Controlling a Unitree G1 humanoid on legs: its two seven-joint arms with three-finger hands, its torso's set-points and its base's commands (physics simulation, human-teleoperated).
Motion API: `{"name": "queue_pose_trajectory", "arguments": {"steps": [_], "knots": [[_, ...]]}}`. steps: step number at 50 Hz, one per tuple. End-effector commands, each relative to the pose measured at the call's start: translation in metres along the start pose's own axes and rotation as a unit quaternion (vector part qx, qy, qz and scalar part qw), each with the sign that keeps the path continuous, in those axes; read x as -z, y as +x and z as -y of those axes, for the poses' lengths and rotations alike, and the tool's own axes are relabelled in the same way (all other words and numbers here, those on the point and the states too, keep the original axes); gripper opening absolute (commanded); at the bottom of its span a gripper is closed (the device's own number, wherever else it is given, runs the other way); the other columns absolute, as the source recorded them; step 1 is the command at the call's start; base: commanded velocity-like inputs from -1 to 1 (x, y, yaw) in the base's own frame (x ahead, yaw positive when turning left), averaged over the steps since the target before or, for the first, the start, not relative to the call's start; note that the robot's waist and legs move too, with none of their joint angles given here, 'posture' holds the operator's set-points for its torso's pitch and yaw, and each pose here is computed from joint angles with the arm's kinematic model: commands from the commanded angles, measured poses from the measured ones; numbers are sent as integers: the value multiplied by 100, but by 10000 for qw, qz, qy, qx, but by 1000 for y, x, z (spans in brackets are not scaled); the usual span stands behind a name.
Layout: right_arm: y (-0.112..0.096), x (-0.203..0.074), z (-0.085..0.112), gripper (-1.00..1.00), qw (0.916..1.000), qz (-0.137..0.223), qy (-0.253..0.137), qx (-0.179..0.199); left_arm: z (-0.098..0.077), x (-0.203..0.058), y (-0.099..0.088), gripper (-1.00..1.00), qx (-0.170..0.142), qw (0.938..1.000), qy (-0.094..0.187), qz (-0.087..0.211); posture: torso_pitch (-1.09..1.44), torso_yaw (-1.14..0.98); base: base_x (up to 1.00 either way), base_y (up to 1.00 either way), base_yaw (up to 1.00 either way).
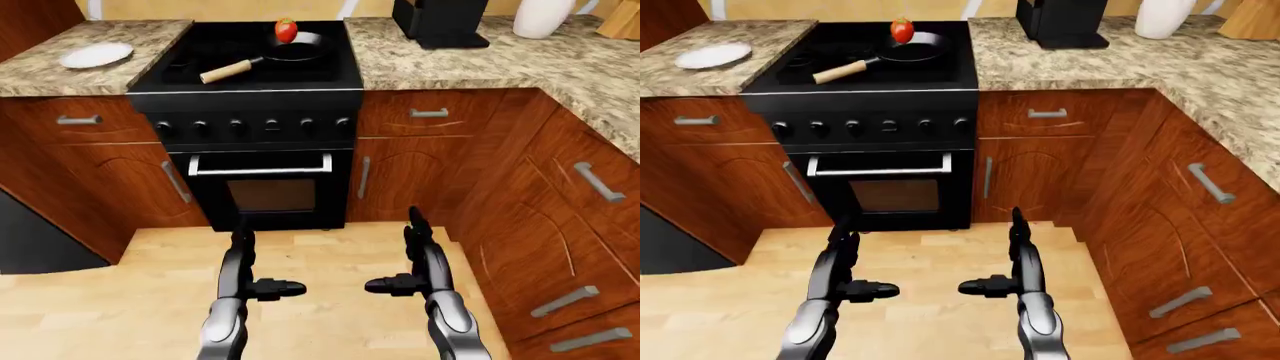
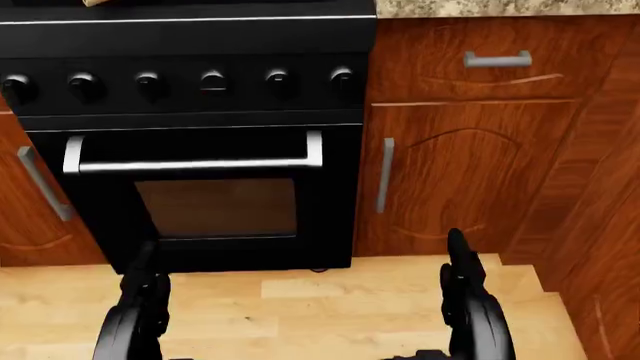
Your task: Pick the tomato from the pan and place it on the plate.
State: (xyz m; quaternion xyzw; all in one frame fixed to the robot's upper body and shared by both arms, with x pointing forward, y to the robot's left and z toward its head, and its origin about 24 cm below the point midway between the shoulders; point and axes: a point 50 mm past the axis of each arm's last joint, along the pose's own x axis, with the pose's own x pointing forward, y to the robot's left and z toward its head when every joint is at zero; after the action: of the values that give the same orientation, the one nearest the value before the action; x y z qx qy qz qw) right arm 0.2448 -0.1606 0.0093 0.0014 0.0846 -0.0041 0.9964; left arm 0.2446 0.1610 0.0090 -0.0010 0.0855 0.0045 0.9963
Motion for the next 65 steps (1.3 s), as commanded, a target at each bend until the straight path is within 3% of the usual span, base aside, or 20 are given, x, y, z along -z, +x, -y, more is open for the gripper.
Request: {"name": "queue_pose_trajectory", "arguments": {"steps": [1, 10, 14, 17, 26, 29, 35, 46, 54, 65], "knots": [[9, -33, 5, 100, 9956, 932, -42, -43, -6, -35, 11, 100, -57, 9964, -23, 845, 0, 0, 0, 0, 0], [18, -45, 15, 100, 9920, 1222, -304, 98, -19, -48, 22, 100, -133, 9936, 20, 1121, 0, 0, 0, 0, 0], [19, -68, 20, 100, 9872, 1569, -293, 28, -24, -68, 26, 100, -107, 9883, 142, 1512, 0, 0, 0, 0, 0], [21, -91, 28, 100, 9808, 1911, -378, 107, -32, -94, 27, 100, -144, 9819, 61, 1890, 0, 0, 0, 0, 0], [18, -129, 45, 100, 9724, 2263, -501, 255, -49, -131, 21, 100, -348, 9719, 14, 2329, 0, 0, 0, 0, 0], [15, -139, 51, 100, 9698, 2351, -596, 255, -57, -155, 11, 100, -465, 9598, 10, 2767, 0, 0, 0, 0, 0], [7, -170, 55, 100, 9621, 2618, -726, 219, -67, -190, 7, 100, -627, 9474, 8, 3139, 0, 0, 0, 0, 0], [-2, -203, 59, 100, 9522, 2913, -903, 146, -80, -214, -2, 100, -813, 9379, 46, 3372, 0, 0, 0, 0, 0], [-6, -219, 61, 100, 9466, 3059, -1009, 108, -85, -223, -4, 100, -877, 9346, 54, 3448, 0, 0, 5, 3, 0], [-8, -229, 66, 100, 9435, 3138, -1055, 173, -95, -240, -12, 100, -1027, 9267, 100, 3614, 0, 0, 15, 15, 0]]}}
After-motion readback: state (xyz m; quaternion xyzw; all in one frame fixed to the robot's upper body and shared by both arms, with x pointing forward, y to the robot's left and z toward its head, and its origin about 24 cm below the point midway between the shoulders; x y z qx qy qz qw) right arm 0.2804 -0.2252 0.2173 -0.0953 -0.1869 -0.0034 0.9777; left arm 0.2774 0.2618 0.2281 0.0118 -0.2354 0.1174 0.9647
